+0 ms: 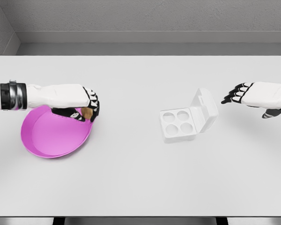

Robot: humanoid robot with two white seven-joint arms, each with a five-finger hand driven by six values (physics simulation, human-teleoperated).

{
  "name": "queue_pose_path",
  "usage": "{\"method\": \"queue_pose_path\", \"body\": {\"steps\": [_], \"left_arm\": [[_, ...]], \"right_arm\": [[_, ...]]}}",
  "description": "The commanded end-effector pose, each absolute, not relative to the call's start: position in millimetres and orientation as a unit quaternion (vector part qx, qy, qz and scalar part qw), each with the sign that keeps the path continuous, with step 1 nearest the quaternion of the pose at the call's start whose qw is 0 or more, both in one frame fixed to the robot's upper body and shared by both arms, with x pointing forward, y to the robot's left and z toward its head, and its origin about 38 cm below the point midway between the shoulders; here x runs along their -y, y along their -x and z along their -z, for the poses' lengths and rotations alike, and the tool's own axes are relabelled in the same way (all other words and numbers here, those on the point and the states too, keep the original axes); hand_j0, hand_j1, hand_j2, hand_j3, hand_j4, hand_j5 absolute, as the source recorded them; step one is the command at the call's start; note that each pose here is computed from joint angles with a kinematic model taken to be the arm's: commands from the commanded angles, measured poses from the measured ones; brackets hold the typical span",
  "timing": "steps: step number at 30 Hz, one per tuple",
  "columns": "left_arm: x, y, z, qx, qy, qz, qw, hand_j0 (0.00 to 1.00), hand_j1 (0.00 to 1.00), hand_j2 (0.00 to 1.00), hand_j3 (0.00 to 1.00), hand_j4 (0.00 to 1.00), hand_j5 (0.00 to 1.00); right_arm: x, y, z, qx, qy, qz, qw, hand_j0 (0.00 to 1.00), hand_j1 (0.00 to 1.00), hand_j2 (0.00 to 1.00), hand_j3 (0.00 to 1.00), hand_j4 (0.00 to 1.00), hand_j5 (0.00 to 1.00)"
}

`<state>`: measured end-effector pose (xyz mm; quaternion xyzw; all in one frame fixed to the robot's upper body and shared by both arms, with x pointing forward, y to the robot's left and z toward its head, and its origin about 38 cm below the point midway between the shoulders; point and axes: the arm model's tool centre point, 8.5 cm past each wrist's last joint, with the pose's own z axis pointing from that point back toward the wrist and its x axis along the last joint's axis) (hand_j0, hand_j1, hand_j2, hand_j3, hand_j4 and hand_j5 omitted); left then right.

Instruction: Pack egg into the box and close the box lid

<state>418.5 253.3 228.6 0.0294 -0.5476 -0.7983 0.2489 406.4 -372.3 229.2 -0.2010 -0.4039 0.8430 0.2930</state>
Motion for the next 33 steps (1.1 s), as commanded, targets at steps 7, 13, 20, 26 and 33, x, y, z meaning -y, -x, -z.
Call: {"method": "queue_pose_path", "body": {"steps": [7, 13, 20, 26, 33], "left_arm": [[-213.0, -420.2, -232.5, 0.579, -0.003, 0.785, 0.219, 0.35, 0.35, 0.35, 0.35, 0.35, 0.35], [-184.0, -422.2, -236.8, 0.596, 0.009, 0.779, 0.196, 0.34, 0.34, 0.34, 0.34, 0.34, 0.34], [-154.8, -421.6, -244.0, 0.613, 0.025, 0.771, 0.17, 0.34, 0.34, 0.34, 0.34, 0.34, 0.34], [-129.8, -418.1, -240.5, 0.619, 0.039, 0.77, 0.153, 0.34, 0.34, 0.34, 0.34, 0.34, 0.34], [-93.4, -412.7, -244.4, 0.621, 0.061, 0.772, 0.12, 0.35, 0.35, 0.35, 0.35, 0.35, 0.35]], "right_arm": [[372.8, -406.5, -229.7, 0.404, 0.202, -0.842, 0.294, 1.0, 1.0, 1.0, 1.0, 1.0, 1.0], [372.8, -406.5, -229.7, 0.404, 0.202, -0.842, 0.294, 1.0, 1.0, 1.0, 1.0, 1.0, 1.0], [372.8, -406.5, -229.7, 0.404, 0.202, -0.842, 0.294, 1.0, 1.0, 1.0, 1.0, 1.0, 1.0], [373.0, -406.6, -230.2, 0.405, 0.202, -0.842, 0.294, 1.0, 1.0, 1.0, 1.0, 1.0, 1.0], [372.8, -406.5, -229.7, 0.404, 0.202, -0.842, 0.294, 1.0, 1.0, 1.0, 1.0, 1.0, 1.0]]}}
